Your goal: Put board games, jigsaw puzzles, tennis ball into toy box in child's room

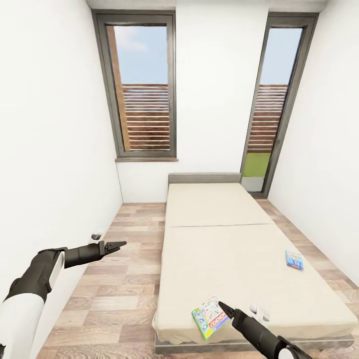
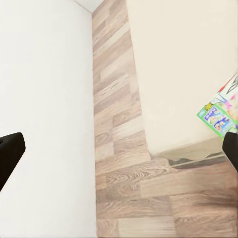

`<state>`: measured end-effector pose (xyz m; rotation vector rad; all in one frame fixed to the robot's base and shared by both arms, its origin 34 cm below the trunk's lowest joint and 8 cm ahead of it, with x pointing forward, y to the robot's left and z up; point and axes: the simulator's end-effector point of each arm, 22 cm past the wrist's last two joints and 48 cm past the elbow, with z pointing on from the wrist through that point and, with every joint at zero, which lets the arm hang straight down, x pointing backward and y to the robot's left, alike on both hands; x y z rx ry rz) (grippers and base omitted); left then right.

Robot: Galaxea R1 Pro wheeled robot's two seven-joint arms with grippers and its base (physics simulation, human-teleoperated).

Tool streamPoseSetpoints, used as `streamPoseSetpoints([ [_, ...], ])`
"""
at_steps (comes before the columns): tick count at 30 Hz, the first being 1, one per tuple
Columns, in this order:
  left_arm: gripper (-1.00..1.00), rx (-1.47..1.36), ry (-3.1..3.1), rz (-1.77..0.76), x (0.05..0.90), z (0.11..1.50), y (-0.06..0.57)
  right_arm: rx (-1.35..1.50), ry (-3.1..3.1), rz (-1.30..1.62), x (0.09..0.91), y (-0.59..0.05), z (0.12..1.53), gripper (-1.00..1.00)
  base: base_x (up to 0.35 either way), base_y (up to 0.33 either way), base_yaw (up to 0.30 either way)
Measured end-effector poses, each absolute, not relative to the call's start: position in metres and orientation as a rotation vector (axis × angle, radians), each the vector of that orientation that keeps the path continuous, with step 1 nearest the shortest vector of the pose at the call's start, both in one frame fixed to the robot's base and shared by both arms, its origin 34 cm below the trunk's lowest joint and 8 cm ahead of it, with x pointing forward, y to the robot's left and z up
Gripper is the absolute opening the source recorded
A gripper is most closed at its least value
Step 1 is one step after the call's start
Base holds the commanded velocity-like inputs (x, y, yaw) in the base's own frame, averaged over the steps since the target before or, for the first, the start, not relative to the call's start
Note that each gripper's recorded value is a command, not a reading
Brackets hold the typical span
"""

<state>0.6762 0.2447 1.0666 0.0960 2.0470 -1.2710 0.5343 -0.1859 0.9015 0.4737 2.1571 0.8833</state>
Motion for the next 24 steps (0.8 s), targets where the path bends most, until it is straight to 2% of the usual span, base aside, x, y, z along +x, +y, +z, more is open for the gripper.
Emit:
streamPoseSetpoints([
  [24, 1.0, 0.097, 2.042, -1.268, 0.68, 1.064, 0.246, 0.557, 2.184, 0.806, 0.52, -0.198, 0.844, 1.0, -0.001, 0.0, 0.0],
])
